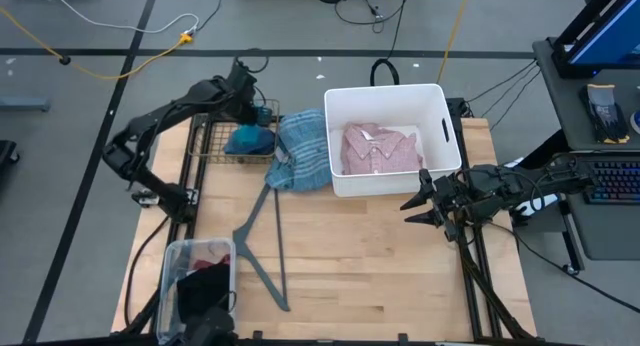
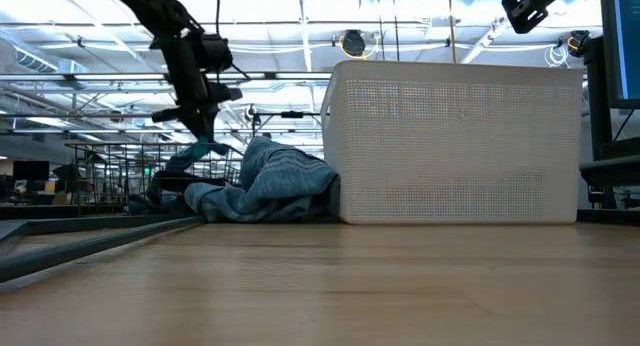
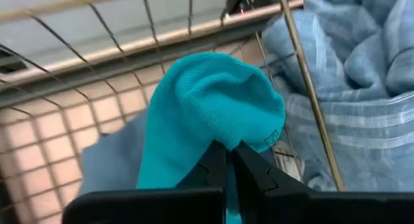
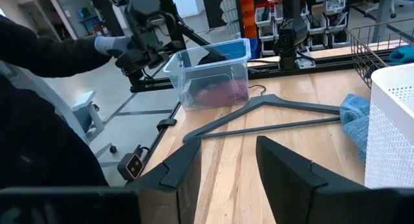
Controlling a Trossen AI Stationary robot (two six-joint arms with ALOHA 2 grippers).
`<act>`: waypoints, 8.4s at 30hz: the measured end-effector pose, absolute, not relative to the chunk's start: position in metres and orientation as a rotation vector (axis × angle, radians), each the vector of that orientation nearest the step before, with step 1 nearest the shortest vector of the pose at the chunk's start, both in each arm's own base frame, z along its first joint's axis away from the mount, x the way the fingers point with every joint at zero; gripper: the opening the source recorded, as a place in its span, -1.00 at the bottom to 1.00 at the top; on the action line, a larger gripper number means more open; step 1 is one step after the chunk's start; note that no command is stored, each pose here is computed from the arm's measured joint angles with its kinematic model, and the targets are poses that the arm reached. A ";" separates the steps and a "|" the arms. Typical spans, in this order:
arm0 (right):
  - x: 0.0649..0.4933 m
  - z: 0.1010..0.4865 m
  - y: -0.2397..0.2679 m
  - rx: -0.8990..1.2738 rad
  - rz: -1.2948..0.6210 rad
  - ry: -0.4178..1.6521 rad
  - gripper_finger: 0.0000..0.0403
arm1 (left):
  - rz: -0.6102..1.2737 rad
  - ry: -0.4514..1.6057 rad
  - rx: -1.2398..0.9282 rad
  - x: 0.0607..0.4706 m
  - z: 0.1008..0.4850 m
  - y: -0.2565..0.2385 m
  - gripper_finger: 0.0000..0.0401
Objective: Pick & Place Cloths
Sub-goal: Put the light blue sock into the black metal basket, then put the blue polo into the white bin
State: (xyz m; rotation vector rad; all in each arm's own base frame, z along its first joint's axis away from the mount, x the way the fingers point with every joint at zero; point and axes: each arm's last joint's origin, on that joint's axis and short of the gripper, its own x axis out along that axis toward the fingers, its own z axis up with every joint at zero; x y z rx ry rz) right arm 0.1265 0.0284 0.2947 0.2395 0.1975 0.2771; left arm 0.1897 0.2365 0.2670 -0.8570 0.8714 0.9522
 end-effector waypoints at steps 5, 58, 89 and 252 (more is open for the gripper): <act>0.126 0.295 0.028 0.240 0.278 0.196 -0.31 | 0.928 0.907 -0.914 0.195 0.253 0.242 -0.98; 0.126 0.295 0.028 0.240 0.280 0.197 -0.31 | 0.565 0.560 -0.739 0.279 0.352 0.138 -0.23; 0.126 0.295 0.029 0.240 0.282 0.198 -0.31 | 0.866 0.806 -0.932 0.327 0.278 0.107 -0.23; 0.169 0.312 0.031 0.177 0.096 -0.088 -0.31 | -0.163 -0.449 -0.377 0.279 0.484 -0.027 -0.99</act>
